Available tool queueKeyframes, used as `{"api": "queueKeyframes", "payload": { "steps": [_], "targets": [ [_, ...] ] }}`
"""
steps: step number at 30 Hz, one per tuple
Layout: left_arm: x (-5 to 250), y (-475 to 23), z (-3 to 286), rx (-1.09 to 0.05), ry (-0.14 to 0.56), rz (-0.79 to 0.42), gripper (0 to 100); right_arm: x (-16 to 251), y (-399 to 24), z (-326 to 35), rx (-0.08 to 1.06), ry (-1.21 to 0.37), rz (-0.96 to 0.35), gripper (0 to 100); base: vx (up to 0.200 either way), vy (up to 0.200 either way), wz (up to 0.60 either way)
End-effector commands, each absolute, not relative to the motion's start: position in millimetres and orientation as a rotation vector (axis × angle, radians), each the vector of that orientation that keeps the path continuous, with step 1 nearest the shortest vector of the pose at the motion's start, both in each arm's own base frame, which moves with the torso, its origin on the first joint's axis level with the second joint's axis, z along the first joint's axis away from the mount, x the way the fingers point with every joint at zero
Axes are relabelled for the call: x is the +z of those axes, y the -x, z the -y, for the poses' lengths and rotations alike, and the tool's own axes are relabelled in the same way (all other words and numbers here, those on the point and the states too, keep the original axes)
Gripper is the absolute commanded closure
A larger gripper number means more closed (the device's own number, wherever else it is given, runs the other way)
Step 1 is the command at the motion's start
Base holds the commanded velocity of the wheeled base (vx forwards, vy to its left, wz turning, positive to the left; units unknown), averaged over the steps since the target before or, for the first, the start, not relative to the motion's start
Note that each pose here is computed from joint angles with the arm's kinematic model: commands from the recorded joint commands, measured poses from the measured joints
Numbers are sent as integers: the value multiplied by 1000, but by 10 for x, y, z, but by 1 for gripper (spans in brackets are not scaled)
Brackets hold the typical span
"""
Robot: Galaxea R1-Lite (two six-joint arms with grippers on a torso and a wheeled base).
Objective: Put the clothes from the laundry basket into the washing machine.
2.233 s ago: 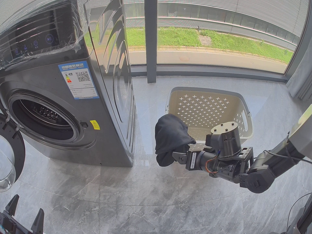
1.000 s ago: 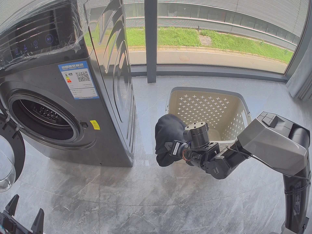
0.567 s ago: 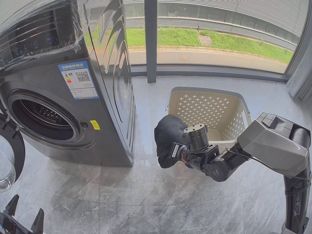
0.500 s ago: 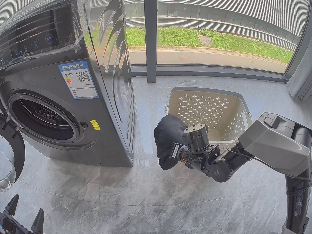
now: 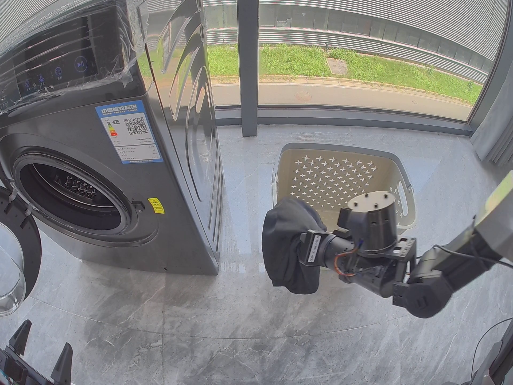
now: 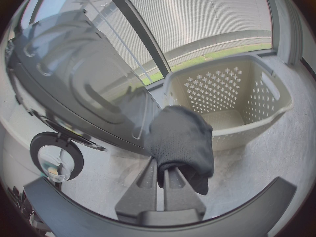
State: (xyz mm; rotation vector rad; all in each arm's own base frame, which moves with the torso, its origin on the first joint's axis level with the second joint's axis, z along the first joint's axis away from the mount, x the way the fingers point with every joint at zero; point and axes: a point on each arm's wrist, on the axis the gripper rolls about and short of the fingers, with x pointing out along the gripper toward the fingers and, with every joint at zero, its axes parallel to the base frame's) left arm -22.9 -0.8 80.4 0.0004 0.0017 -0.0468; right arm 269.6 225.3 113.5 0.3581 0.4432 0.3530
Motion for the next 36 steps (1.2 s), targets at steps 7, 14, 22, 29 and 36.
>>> {"api": "queueKeyframes", "payload": {
  "steps": [7,14,22,29,36],
  "targets": [
    [757,227,8,-48,0,-5,0,1992,-1631,-1667,661,-370,-124,100,0,0,0],
    [757,227,7,-44,8,-5,0,2170,-1428,-1472,735,-344,-6,100,0,0,0],
    [757,227,5,-35,20,-5,0,2295,-1380,-1394,763,-305,106,100,0,0,0],
    [757,227,5,-35,20,-5,0,2286,-1414,-1377,734,-282,118,100,-171,0,0],
    [757,227,5,-35,20,-5,0,2257,-1425,-1387,729,-276,105,100,-171,0,0]
  ]
}}
